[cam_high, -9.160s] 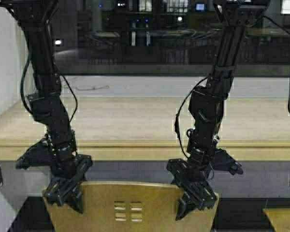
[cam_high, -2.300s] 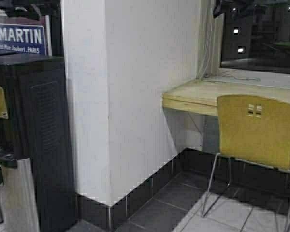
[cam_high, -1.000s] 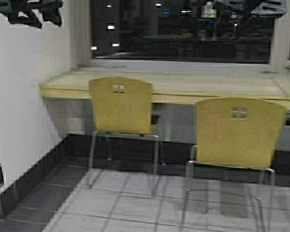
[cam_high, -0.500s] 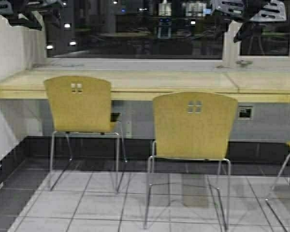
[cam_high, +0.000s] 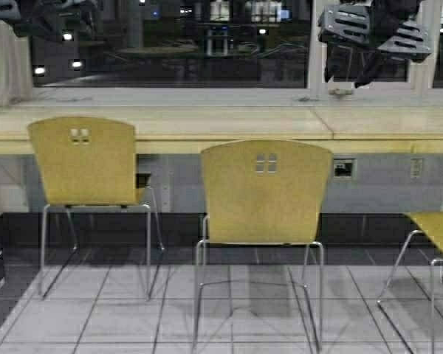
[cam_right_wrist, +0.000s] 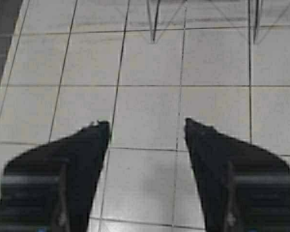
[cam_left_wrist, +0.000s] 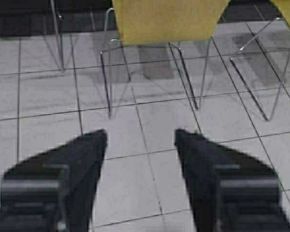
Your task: Push the chairs under the table
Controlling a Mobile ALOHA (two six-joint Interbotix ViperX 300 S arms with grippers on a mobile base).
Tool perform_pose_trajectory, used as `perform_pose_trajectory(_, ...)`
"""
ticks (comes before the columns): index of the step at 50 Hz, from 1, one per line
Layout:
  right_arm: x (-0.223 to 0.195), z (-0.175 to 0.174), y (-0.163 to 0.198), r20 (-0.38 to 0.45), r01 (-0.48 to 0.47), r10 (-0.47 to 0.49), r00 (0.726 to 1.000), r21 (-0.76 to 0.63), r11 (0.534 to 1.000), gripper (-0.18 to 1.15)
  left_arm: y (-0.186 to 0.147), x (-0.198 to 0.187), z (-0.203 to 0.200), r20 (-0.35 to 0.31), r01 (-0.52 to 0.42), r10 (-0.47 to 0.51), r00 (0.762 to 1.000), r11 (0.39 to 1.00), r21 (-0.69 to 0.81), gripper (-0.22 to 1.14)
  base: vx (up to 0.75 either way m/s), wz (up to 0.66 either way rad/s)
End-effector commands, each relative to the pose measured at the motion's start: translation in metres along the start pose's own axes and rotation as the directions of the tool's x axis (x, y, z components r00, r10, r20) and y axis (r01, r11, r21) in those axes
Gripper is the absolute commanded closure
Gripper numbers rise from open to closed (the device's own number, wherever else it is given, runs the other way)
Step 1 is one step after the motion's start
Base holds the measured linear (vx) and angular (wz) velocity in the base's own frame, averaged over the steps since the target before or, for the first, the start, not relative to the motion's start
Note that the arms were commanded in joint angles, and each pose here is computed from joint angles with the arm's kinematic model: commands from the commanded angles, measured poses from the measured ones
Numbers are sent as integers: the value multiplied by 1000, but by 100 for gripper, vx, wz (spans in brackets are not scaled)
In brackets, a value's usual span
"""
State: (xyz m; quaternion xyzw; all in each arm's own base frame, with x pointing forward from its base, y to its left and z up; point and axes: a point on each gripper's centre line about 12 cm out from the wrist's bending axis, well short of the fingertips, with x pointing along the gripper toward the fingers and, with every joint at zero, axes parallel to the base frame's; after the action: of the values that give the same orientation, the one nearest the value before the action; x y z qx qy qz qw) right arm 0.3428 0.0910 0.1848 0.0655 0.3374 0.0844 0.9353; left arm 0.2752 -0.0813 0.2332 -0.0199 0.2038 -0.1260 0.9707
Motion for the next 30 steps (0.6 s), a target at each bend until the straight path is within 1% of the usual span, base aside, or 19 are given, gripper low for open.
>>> perform_pose_trajectory(1, -3, 9, 1, 21, -3, 3, 1000, 28, 1000, 11, 0, 2, 7, 12, 0, 0, 1000, 1000, -4, 8, 16, -16)
perform_pose_trajectory(10, -3, 11, 2, 21, -4, 3, 1000, 66, 998, 11, -1, 6, 3, -21, 1, -1, 1000, 1000, -11, 8, 17, -14)
perform_pose_trajectory(12, -3, 11, 2, 21, -4, 3, 1000, 71, 997, 11, -1, 7, -1, -38, 0, 0, 999, 1000, -23, 8, 20, -12)
perform_pose_trajectory(16, -2, 11, 1, 20, -4, 3, 1000, 85, 996, 11, 3, 11, -11, -88, -21, 12, 996, 994, -106, 8, 22, -11)
perform_pose_trajectory(22, -3, 12, 2, 21, -7, 4, 1000, 145, 989, 11, 10, 17, -21, -127, -66, 34, 991, 966, -251, 8, 24, -7)
perform_pose_trajectory(26, -1, 11, 2, 16, -8, 4, 1000, 222, 975, 11, 11, 23, -27, -150, -89, 39, 988, 935, -342, 8, 26, -6)
perform_pose_trajectory(30, 0, 10, 2, 13, -8, 4, 1000, 273, 962, 11, 13, 30, -37, -190, -127, 45, 981, 887, -444, 8, 28, -5)
